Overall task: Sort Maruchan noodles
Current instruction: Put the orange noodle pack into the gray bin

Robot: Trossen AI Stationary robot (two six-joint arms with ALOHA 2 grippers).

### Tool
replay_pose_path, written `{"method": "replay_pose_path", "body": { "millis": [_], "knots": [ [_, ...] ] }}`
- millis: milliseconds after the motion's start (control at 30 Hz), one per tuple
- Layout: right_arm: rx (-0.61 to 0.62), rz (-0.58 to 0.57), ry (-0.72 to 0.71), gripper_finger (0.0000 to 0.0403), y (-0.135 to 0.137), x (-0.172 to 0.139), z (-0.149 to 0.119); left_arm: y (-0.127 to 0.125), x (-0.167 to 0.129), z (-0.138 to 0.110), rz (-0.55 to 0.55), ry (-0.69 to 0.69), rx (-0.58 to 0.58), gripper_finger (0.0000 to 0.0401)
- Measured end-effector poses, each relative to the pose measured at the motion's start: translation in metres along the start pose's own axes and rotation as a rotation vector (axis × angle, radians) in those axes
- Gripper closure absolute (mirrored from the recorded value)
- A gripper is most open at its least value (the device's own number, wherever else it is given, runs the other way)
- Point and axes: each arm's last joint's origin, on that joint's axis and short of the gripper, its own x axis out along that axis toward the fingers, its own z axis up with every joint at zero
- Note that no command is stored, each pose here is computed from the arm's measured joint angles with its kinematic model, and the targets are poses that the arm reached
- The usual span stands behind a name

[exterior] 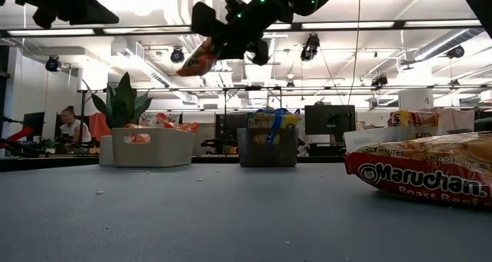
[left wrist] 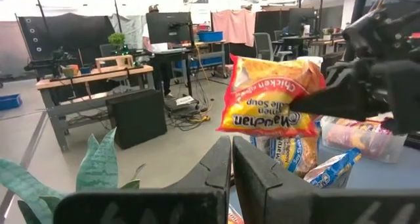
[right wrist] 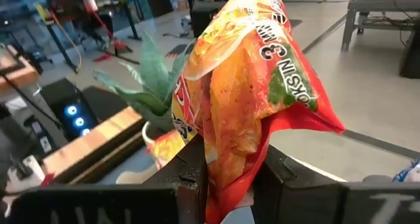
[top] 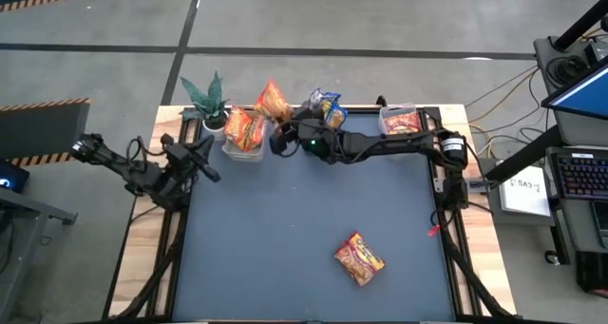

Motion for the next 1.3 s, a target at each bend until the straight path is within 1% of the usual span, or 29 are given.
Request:
{"method": "replay_pose_path", "body": {
  "millis": [133, 233, 467, 567, 667, 767, 867, 1000, 1300],
  "knots": [
    [0.029, 0.021, -0.041, 0.0338, 0.004, 0.004, 0.000, 0.002, 0.000, 0.002, 0.000, -0.002, 0.015, 0.0401],
    [0.029, 0.056, -0.037, 0.0338, 0.012, 0.016, -0.005, 0.004, 0.000, 0.007, 0.001, -0.005, -0.002, 0.0401],
    [-0.062, 0.038, -0.027, 0.0338, 0.025, 0.057, -0.018, 0.005, 0.000, 0.009, -0.006, -0.008, 0.003, 0.0401],
    [-0.120, -0.010, 0.003, 0.0338, 0.028, 0.076, -0.027, 0.005, 0.000, 0.009, -0.006, -0.007, 0.010, 0.0401],
    [-0.183, -0.094, 0.033, 0.0338, 0.030, 0.094, -0.040, 0.005, 0.000, 0.009, -0.006, -0.007, 0.014, 0.0401],
    [-0.243, -0.175, 0.033, 0.0338, 0.031, 0.108, -0.050, 0.005, 0.000, 0.008, -0.006, -0.007, 0.016, 0.0401],
    [-0.248, -0.184, 0.030, 0.0338, 0.035, 0.119, -0.058, 0.005, 0.000, 0.008, -0.006, -0.007, 0.033, 0.0401],
    [-0.285, -0.192, 0.059, 0.0338, 0.036, 0.127, -0.067, 0.005, 0.000, 0.008, -0.006, -0.007, 0.036, 0.0401],
    [-0.262, -0.203, 0.065, 0.0337, 0.034, 0.130, -0.066, 0.005, 0.000, 0.008, -0.006, -0.007, 0.037, 0.0401]
  ]
}}
